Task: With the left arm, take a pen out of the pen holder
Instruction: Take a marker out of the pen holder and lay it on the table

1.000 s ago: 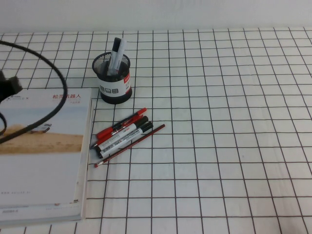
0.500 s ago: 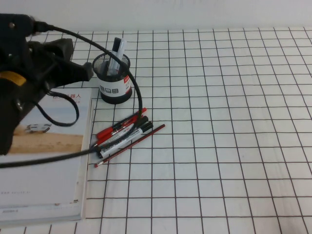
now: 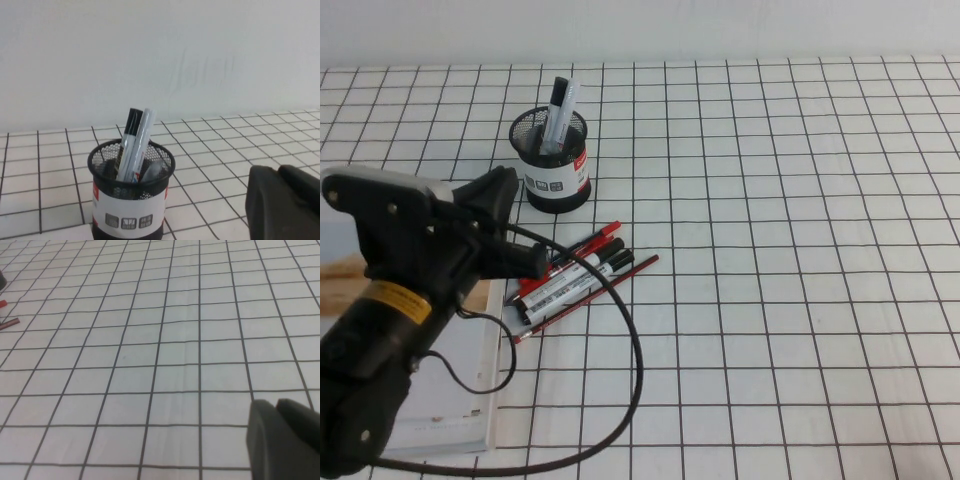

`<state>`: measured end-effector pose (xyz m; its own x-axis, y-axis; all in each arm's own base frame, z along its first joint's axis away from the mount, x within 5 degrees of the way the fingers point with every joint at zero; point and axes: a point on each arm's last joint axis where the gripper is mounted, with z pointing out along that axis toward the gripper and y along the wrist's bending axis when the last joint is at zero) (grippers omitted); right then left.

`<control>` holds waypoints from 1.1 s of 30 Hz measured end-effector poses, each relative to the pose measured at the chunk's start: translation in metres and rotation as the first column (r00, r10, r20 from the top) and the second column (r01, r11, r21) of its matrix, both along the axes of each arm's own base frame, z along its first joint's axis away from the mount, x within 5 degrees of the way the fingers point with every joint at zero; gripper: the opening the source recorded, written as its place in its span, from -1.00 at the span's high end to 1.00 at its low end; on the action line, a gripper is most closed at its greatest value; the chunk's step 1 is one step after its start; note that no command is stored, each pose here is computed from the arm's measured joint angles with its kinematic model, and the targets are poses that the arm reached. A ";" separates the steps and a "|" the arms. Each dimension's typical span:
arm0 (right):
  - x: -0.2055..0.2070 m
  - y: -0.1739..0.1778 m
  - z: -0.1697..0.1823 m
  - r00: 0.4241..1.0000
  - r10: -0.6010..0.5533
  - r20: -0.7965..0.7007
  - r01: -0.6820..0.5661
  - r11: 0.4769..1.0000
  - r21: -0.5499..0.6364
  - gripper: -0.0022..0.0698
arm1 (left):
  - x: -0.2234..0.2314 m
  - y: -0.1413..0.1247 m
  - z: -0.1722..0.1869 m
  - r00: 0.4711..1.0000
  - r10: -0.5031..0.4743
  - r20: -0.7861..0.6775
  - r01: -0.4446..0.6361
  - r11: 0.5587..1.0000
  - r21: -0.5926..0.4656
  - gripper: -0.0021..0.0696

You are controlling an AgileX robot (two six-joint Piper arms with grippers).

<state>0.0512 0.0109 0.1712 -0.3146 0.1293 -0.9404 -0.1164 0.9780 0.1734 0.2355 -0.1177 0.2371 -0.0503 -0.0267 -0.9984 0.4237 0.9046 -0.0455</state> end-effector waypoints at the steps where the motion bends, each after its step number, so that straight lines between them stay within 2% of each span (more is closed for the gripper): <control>1: 0.000 0.000 0.000 1.000 0.000 0.000 0.000 1.000 0.000 0.98 | 0.002 -0.002 -0.006 1.000 -0.003 -0.006 0.003 1.000 0.006 0.94; 3: 0.000 0.000 0.000 1.000 0.000 0.000 0.000 1.000 0.000 0.98 | 0.007 -0.004 -0.016 1.000 -0.005 -0.012 0.005 1.000 0.014 0.90; 5: 0.000 0.000 0.000 1.000 0.000 0.000 0.000 1.000 0.000 0.98 | 0.012 -0.007 -0.026 1.000 -0.003 -0.006 0.003 1.000 0.008 0.75; 11: 0.000 0.000 0.000 1.000 0.000 0.000 0.000 1.000 0.000 0.98 | 0.021 -0.011 -0.046 1.000 0.002 0.026 -0.001 0.999 -0.041 -0.06; 13: 0.000 0.000 0.000 1.000 0.000 0.000 0.000 1.000 0.000 0.98 | 0.023 -0.012 -0.052 1.000 0.002 0.022 -0.001 0.999 -0.043 -0.18; 20: 0.000 0.000 0.000 1.000 0.000 0.000 0.000 1.000 0.000 0.98 | 0.043 -0.022 -0.068 1.000 0.008 -0.001 -0.008 0.999 -0.036 -0.28; 33: 0.000 0.000 0.000 1.000 0.000 0.000 0.000 1.000 0.000 0.98 | 0.077 -0.037 -0.049 0.991 0.027 0.129 -0.024 0.999 -0.026 -0.28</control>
